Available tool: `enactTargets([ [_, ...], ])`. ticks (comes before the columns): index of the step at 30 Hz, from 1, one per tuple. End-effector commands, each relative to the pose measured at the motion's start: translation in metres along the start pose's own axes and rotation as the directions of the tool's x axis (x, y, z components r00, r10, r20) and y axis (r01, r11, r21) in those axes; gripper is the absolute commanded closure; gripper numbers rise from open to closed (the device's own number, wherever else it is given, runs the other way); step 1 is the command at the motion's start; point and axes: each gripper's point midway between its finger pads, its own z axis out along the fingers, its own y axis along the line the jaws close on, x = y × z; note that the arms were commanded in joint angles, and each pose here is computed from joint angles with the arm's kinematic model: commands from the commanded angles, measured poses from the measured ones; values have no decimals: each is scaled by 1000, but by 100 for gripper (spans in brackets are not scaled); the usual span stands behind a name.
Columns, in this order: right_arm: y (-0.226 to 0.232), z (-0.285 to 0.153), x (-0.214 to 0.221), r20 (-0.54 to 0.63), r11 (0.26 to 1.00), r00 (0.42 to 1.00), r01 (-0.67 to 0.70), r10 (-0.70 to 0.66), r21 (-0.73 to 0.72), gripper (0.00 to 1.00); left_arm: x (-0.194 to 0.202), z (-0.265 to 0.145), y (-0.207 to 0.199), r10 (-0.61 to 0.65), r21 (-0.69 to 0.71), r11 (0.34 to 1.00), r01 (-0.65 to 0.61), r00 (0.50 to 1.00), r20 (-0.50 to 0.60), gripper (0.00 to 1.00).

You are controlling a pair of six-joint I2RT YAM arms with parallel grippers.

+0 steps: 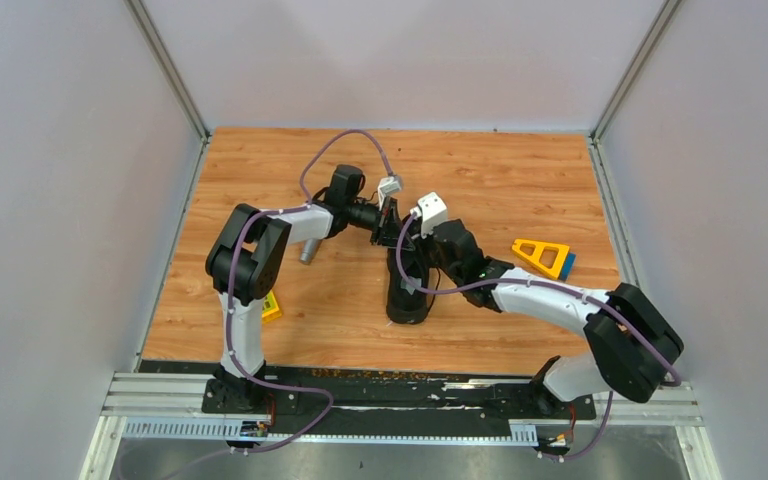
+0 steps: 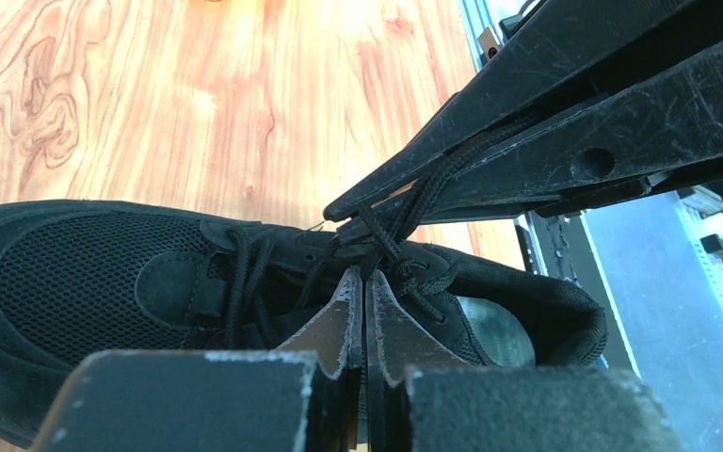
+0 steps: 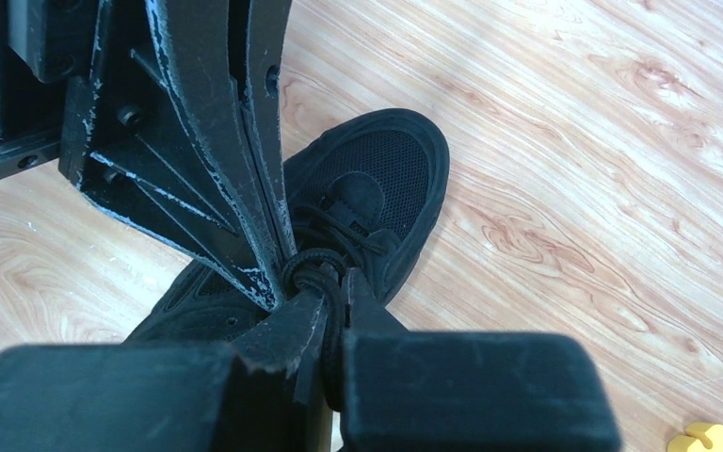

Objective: Tie the shoes

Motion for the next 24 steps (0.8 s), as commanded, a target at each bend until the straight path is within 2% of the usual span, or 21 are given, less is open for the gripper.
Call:
enactTargets([
  [1, -15, 7, -15, 81, 995, 997, -30, 22, 95, 100, 4, 2, -1, -27, -10, 1000, 27, 1000, 2, 100],
  [13, 12, -23, -2, -97, 992, 991, -100, 92, -71, 99, 2, 3, 15, -15, -80, 997, 16, 1000, 12, 100],
  [16, 15, -27, 1, -143, 985, 985, -118, 100, -124, 89, 0, 3, 16, -8, -78, 997, 9, 1000, 13, 100],
  [19, 22, -35, 5, -193, 964, 976, -143, 100, -225, 72, 0, 3, 16, -3, -72, 997, 4, 1000, 16, 100],
  [24, 24, -44, 4, -213, 931, 971, -171, 105, -321, 57, 3, 4, 15, -8, -65, 998, 10, 1000, 22, 100],
])
